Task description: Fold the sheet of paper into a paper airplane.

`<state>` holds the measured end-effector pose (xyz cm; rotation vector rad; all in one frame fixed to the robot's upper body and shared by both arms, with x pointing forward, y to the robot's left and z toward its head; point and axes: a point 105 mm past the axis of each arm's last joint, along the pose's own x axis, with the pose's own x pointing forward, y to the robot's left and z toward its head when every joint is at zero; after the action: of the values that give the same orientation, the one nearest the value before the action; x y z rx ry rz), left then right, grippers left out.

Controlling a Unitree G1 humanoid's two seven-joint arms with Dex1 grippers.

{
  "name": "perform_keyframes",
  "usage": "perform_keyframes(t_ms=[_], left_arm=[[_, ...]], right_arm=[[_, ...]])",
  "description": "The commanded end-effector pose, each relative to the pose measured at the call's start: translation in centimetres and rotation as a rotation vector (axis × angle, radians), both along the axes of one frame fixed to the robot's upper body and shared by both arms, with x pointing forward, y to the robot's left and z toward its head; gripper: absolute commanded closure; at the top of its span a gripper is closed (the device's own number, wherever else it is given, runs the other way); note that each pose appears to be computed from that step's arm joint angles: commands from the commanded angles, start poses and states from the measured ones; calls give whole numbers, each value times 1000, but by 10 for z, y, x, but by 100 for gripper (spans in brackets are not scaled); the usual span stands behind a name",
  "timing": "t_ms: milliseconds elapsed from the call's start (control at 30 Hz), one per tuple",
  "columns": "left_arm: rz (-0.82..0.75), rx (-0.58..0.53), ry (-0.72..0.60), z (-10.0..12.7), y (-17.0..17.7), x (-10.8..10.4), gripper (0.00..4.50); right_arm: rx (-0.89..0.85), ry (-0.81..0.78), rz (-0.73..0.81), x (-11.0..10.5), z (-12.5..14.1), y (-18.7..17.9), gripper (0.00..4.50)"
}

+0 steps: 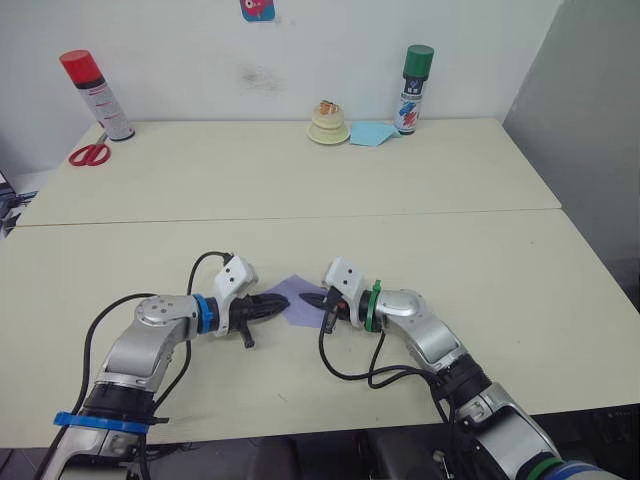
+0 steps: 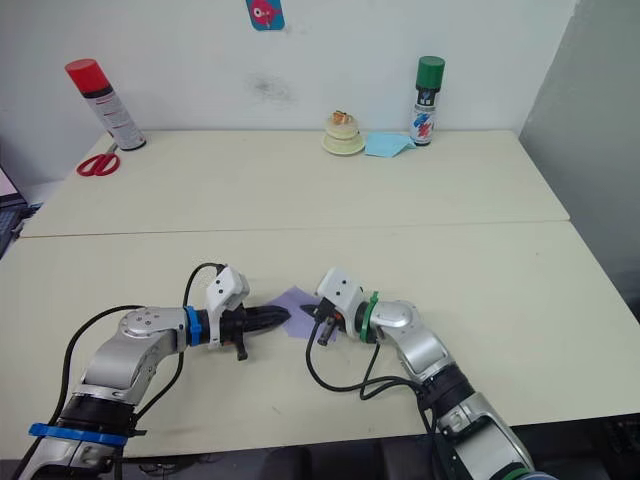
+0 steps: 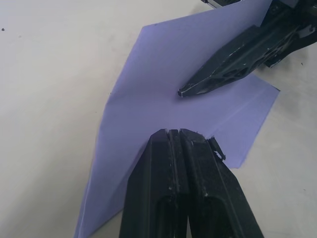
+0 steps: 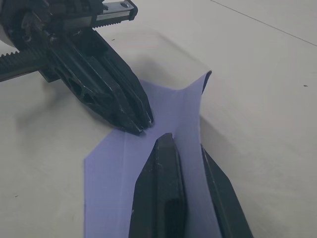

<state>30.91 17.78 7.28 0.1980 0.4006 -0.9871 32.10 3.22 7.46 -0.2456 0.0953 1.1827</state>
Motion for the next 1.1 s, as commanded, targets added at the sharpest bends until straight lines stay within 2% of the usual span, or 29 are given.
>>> perform_keyframes(t_ms=[33, 100, 300, 600, 733, 900, 1100], left_arm=[[108, 72, 61, -14, 28, 2, 414], [109, 73, 61, -14, 29, 3, 414], [132, 81, 60, -12, 36, 5, 414], [147, 69, 59, -9, 38, 10, 414], [171, 19, 51, 2, 39, 15, 414], [194, 25, 42, 7, 47, 20, 414], [160, 50, 53, 0, 40, 21, 414]], right_arm=[[58, 14, -11, 1, 9, 1, 445], [66, 10, -15, 2, 10, -1, 445], [32, -151, 65, -10, 15, 0, 445], [4, -182, 67, -11, 9, -1, 445], [-47, -250, 88, -12, 6, -4, 445], [-54, -263, 98, -13, 3, -4, 445], [-72, -284, 111, -14, 2, -4, 445]])
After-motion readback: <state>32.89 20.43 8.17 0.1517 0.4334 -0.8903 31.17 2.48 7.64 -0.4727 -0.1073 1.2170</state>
